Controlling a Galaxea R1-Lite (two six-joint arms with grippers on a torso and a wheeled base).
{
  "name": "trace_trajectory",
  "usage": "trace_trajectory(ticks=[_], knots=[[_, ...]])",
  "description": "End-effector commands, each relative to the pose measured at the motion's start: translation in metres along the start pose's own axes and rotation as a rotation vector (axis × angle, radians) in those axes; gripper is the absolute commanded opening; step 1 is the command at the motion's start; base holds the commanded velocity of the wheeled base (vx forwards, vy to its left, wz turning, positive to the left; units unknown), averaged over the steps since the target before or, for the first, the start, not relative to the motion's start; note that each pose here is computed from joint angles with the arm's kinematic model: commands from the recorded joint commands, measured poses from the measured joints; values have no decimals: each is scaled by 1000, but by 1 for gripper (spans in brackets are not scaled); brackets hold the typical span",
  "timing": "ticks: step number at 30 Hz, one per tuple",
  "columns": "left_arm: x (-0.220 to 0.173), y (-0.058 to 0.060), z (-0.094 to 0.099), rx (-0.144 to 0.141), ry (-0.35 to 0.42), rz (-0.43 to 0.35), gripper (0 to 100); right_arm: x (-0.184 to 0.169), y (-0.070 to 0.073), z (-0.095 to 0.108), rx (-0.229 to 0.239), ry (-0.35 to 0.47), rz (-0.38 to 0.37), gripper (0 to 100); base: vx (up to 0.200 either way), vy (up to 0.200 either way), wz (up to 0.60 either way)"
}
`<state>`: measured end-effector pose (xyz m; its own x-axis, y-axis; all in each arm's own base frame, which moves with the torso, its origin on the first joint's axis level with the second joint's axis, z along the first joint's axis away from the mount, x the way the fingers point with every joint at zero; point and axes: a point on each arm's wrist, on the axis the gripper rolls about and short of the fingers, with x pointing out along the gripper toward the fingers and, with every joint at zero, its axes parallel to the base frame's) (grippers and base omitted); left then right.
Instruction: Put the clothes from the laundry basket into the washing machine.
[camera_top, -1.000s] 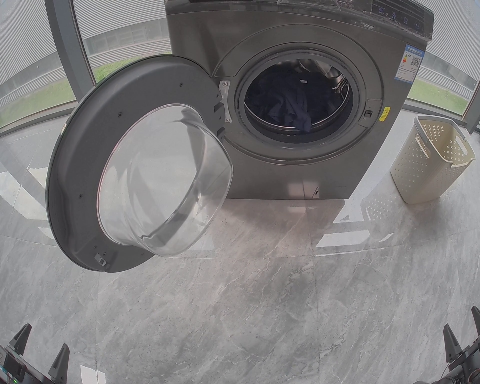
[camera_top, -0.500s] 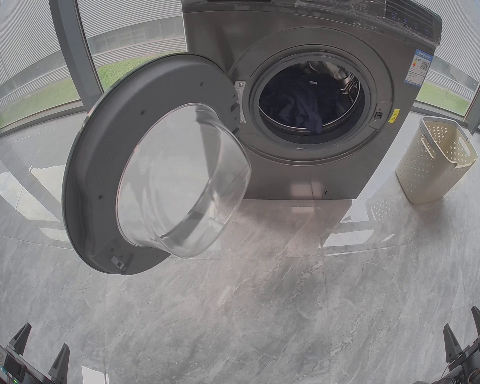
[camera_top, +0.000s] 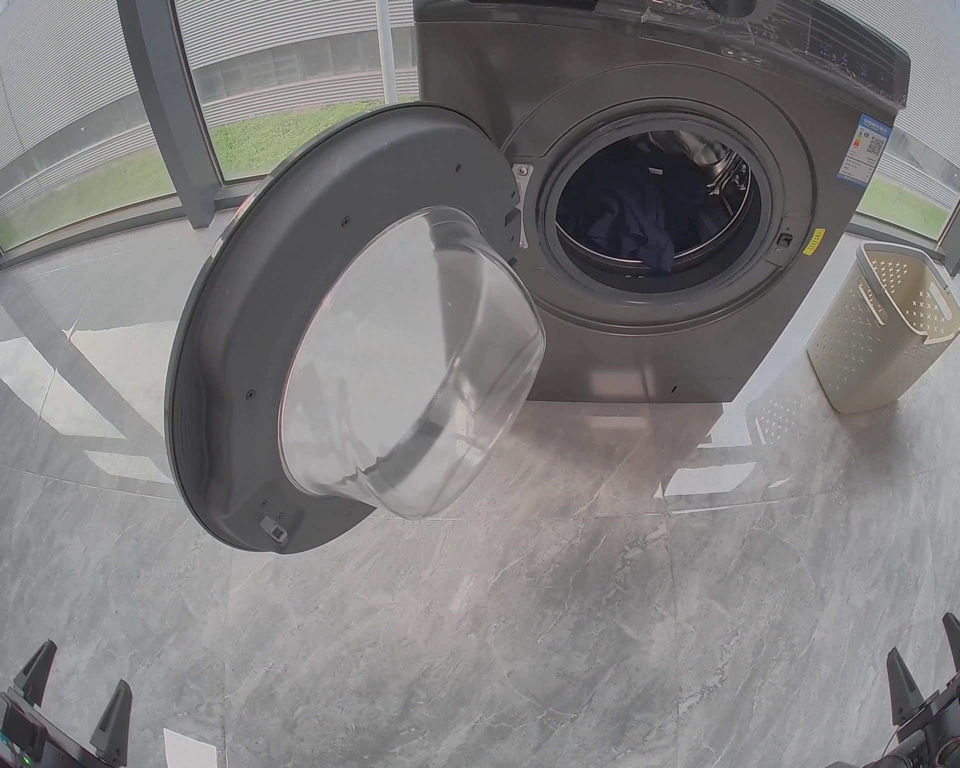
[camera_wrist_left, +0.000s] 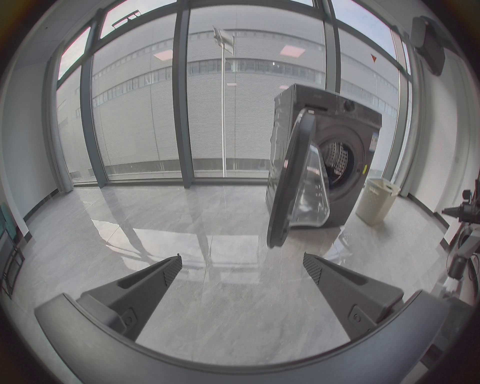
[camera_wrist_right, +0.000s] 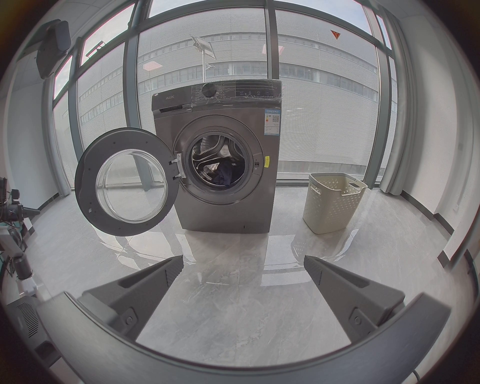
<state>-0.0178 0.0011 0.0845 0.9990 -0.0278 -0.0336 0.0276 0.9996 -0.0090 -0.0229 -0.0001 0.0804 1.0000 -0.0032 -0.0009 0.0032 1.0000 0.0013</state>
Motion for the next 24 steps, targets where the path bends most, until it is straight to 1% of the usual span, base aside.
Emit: trace_trajectory(ticks=[1, 2, 4, 6, 8, 9, 11, 12, 13, 15, 17, 19, 20, 24], knots=[[-5, 0, 26, -40, -135, -13, 100, 0, 0, -4, 2, -1, 0, 100, 0, 0, 0], [-6, 0, 38, -41, -166, -26, 100, 0, 0, -4, 0, -1, 0, 100, 0, 0, 0], [-1, -1, 50, -37, -127, -62, 100, 0, 0, -5, 2, 1, 0, 100, 0, 0, 0], [9, -3, 59, -37, -65, -129, 100, 0, 0, -4, 2, -1, 0, 100, 0, 0, 0], [25, -5, 67, -54, 25, -223, 100, 0, 0, -4, 2, -1, 0, 100, 0, 0, 0], [32, -7, 72, -64, 50, -263, 100, 0, 0, -4, 2, -1, 0, 100, 0, 0, 0], [44, -9, 81, -79, 57, -313, 100, 0, 0, -5, 2, 1, 0, 100, 0, 0, 0], [50, -10, 88, -83, 50, -330, 100, 0, 0, -4, 2, -1, 0, 100, 0, 0, 0], [52, -10, 90, -83, 48, -335, 100, 0, 0, -4, 2, -1, 0, 100, 0, 0, 0], [75, -13, 106, -86, 61, -361, 100, 0, 0, -5, 0, 1, 0, 100, 0, 0, 0], [92, -15, 114, -86, 72, -372, 100, 0, 0, -4, 0, -1, 0, 100, 0, 0, 0], [101, -16, 117, -85, 77, -378, 100, 0, 0, -4, 0, -1, 0, 100, 0, 0, 0], [113, -17, 119, -86, 85, -395, 100, 0, 0, -5, 0, 1, 0, 100, 0, 0, 0], [133, -21, 127, -76, 87, -441, 100, 0, 0, -4, 0, -1, 0, 100, 0, 0, 0]])
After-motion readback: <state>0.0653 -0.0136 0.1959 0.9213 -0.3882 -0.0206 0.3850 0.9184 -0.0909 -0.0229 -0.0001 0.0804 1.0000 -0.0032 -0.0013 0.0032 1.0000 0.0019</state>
